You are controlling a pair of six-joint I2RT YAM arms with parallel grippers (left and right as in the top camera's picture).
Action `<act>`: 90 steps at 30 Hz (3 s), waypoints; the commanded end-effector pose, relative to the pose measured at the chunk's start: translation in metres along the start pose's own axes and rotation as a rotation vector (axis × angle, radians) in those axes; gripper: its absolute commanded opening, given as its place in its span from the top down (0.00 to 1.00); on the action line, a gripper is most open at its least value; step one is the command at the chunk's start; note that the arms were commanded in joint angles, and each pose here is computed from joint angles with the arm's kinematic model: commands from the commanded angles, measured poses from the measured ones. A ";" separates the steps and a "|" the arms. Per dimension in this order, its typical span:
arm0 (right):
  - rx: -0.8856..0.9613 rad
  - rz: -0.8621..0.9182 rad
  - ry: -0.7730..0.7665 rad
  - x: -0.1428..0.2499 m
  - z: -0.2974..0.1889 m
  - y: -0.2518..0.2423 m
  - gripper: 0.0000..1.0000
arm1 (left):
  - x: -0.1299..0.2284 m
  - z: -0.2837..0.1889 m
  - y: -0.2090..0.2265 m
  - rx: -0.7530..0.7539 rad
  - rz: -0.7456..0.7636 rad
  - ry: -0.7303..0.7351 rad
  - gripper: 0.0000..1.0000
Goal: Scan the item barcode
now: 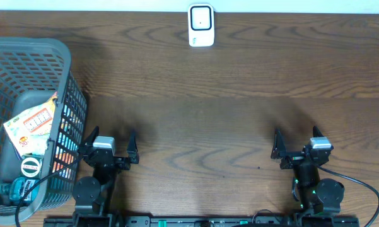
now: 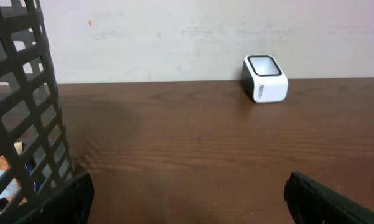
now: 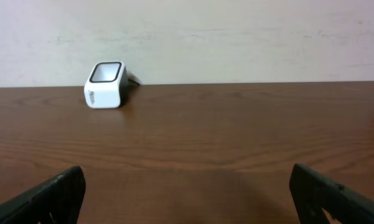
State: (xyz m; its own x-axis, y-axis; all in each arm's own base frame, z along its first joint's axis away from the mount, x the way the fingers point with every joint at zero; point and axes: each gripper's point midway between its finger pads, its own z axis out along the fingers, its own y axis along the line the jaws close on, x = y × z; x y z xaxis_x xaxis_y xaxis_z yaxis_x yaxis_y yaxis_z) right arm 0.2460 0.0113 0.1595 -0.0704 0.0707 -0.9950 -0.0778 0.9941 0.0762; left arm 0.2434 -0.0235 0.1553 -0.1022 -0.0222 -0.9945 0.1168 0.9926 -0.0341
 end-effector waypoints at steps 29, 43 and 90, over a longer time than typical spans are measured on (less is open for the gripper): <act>0.000 0.012 0.002 0.001 0.000 0.001 0.01 | 0.019 0.002 0.003 -0.012 -0.014 0.059 0.02; 0.000 0.012 0.003 0.001 0.000 0.000 0.01 | 0.019 0.002 0.003 -0.012 -0.014 0.059 0.02; 0.000 0.012 0.003 0.001 0.000 0.000 0.01 | 0.013 0.000 -0.023 0.137 -0.129 0.062 0.02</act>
State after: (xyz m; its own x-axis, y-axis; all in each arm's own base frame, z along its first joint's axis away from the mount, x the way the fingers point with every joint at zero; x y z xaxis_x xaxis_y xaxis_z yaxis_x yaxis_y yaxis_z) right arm 0.2460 0.0112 0.1595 -0.0704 0.0707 -0.9950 -0.0774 0.9941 0.0762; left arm 0.2438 -0.0274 0.1520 -0.1232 -0.0600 -0.9906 0.1337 0.9881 -0.0765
